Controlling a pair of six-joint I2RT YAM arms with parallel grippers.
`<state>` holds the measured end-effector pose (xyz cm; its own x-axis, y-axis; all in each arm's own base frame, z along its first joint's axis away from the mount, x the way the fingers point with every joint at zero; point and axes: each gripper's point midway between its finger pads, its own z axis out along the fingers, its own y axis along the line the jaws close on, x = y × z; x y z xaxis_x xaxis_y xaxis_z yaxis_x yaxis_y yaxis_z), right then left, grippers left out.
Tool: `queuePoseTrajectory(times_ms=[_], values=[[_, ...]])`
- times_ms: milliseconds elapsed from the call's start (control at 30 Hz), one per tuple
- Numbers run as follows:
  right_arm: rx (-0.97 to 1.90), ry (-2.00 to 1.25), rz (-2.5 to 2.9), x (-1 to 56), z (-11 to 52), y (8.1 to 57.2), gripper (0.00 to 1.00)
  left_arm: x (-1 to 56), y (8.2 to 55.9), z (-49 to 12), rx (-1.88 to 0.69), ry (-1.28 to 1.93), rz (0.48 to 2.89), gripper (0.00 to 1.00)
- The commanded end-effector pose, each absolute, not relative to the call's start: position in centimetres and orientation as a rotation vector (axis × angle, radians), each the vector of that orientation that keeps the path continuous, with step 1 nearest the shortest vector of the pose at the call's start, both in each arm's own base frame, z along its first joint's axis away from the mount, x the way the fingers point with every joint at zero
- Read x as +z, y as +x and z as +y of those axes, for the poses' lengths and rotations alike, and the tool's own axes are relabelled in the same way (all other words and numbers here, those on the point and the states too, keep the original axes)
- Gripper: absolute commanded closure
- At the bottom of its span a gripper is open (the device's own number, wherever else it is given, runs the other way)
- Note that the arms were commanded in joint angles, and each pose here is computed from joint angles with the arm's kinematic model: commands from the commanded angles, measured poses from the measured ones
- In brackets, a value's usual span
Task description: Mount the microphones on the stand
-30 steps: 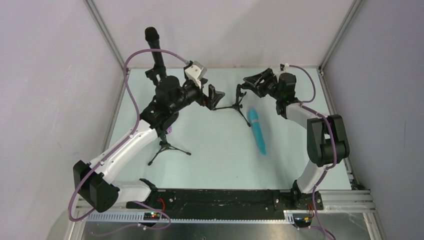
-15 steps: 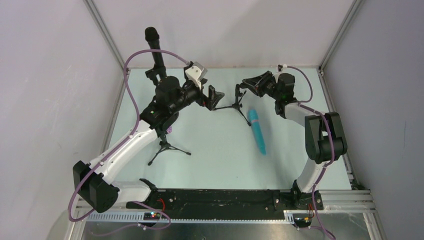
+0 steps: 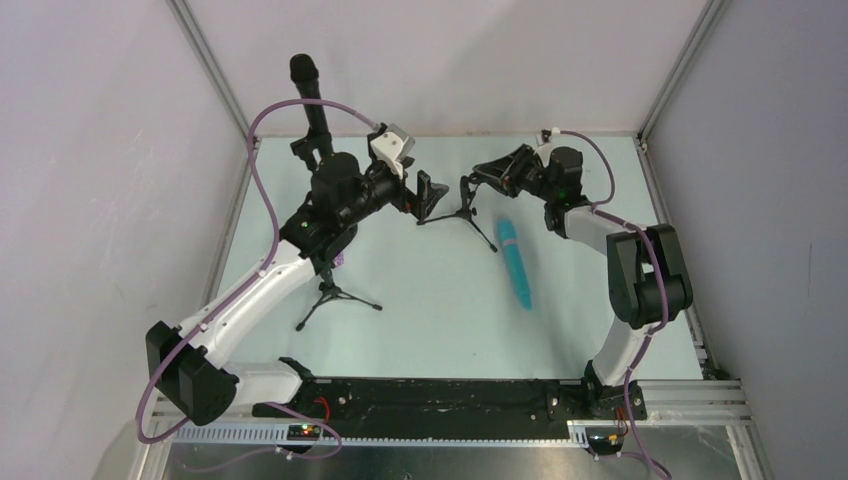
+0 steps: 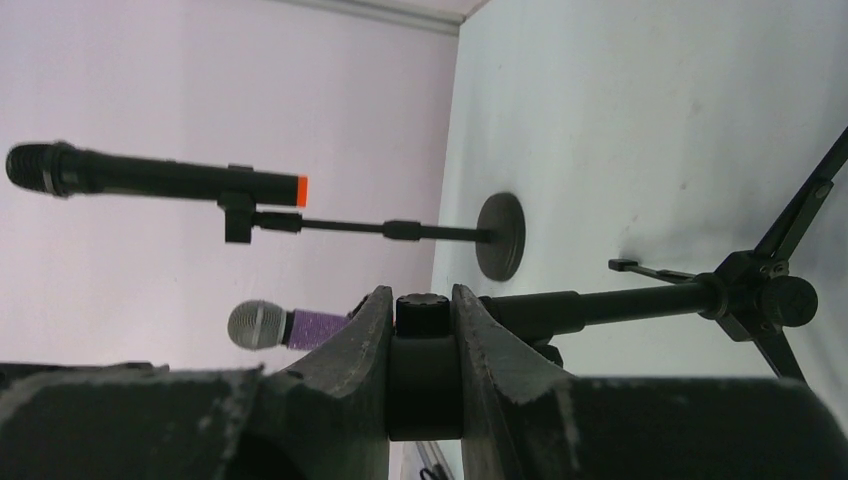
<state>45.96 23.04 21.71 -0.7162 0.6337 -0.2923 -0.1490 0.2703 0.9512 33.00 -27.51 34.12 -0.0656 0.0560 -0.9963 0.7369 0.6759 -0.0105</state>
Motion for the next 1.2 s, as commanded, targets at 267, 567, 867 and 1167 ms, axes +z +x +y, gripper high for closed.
queuePoseTrajectory(times_ms=[267,567,867,1167], values=[[1.658,0.09,2.002,25.1,26.8,38.9,1.0,35.3,32.5,-27.1,-0.607,0.68,1.506,0.0],[1.739,-0.064,2.117,25.1,26.8,34.5,1.0,35.3,32.5,-27.2,-0.606,0.683,1.506,0.0],[1.667,-0.05,2.179,24.4,27.3,33.3,1.0,35.2,32.5,-27.2,-0.601,0.685,1.506,0.0],[1.697,-0.006,2.022,27.3,30.6,32.9,1.0,35.2,32.4,-27.2,-0.598,0.69,1.504,0.0]])
